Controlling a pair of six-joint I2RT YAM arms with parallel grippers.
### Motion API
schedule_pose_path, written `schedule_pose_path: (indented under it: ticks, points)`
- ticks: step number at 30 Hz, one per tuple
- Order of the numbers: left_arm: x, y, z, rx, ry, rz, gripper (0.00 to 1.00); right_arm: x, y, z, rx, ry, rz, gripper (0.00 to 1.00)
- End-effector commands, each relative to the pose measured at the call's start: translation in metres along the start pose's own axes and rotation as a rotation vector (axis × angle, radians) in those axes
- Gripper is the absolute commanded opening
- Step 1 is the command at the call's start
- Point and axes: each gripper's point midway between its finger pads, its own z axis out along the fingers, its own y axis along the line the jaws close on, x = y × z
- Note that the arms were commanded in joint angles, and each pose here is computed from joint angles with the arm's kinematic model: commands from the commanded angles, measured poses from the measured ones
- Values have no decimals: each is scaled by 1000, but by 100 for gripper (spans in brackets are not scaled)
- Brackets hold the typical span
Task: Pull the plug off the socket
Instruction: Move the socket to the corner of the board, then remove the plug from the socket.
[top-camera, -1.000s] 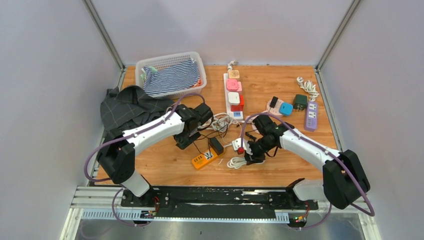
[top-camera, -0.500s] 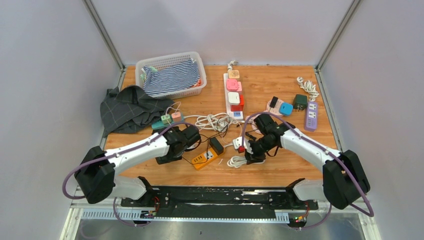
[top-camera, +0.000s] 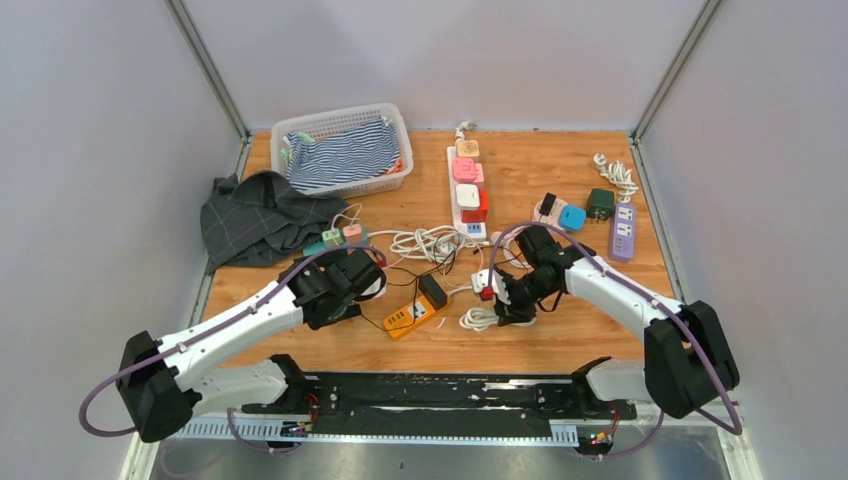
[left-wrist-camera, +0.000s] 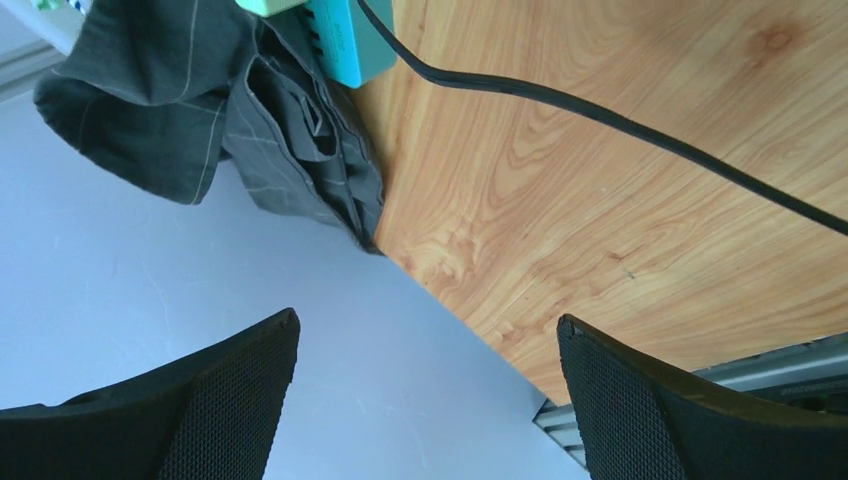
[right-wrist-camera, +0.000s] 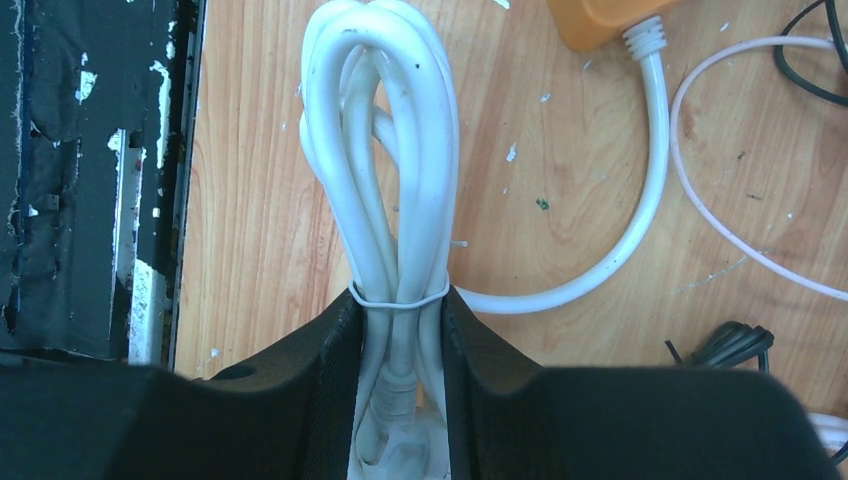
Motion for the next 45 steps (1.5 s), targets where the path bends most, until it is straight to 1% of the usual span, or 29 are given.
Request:
schedule_pose_path:
  ticks: [1,5,9,12,16,17,18,20,22,24,25,27,30,32,33,34,35,36,37,39,40,41,42,44,45]
  points:
    - [-21,5,-23,85,-155,0,100,11,-1,-5,25,25,22,13]
    - [-53,28,-60,114,-341,-195,100,19,-3,-11,51,46,28,12]
    - [-75,51,-88,122,-452,-383,100,32,-9,-22,98,87,63,11]
    - [-95,61,-99,142,-511,-504,100,43,-10,-35,121,120,95,11]
    - [-135,69,-108,193,-644,-673,100,58,-5,-57,148,142,138,10]
    - [-146,72,-112,204,-695,-716,100,62,-3,-63,159,139,150,10]
    - [-160,72,-118,237,-771,-748,100,65,-1,-68,168,136,161,11]
    - [-185,73,-133,296,-947,-824,100,76,5,-77,188,152,180,11]
    - [-202,71,-147,353,-1119,-894,100,89,11,-88,210,187,203,11]
    - [-210,70,-150,378,-1217,-974,100,99,16,-97,224,213,224,12]
    - [-213,65,-146,389,-1239,-993,100,103,18,-101,226,223,223,13]
    - [-219,65,-142,395,-1243,-1010,100,111,25,-106,224,234,243,16]
    - [-233,51,-134,444,-1217,-938,100,125,31,-110,216,264,274,21]
    - [-244,40,-132,499,-1208,-881,100,130,33,-111,208,269,294,27]
    - [-250,35,-131,524,-1206,-851,100,130,34,-111,201,263,301,33]
    - [-254,30,-129,543,-1201,-830,100,128,34,-111,199,253,302,40]
    - [-259,26,-127,556,-1203,-801,98,123,32,-112,205,236,296,52]
    - [-263,22,-127,569,-1216,-765,98,118,30,-114,214,218,284,67]
    - [-265,18,-127,575,-1232,-736,97,111,28,-116,230,202,266,75]
    - [-266,16,-126,561,-1261,-707,97,97,20,-124,272,164,233,84]
    - [-265,15,-125,548,-1275,-695,97,88,15,-129,297,141,211,91]
    - [-264,15,-124,535,-1282,-688,97,78,11,-134,316,115,194,96]
    - [-263,15,-122,524,-1282,-684,97,68,8,-138,330,88,181,99]
    - [-260,13,-117,513,-1269,-685,97,46,1,-147,354,22,174,100]
    - [-258,11,-115,512,-1263,-691,97,33,-2,-150,361,-24,194,100]
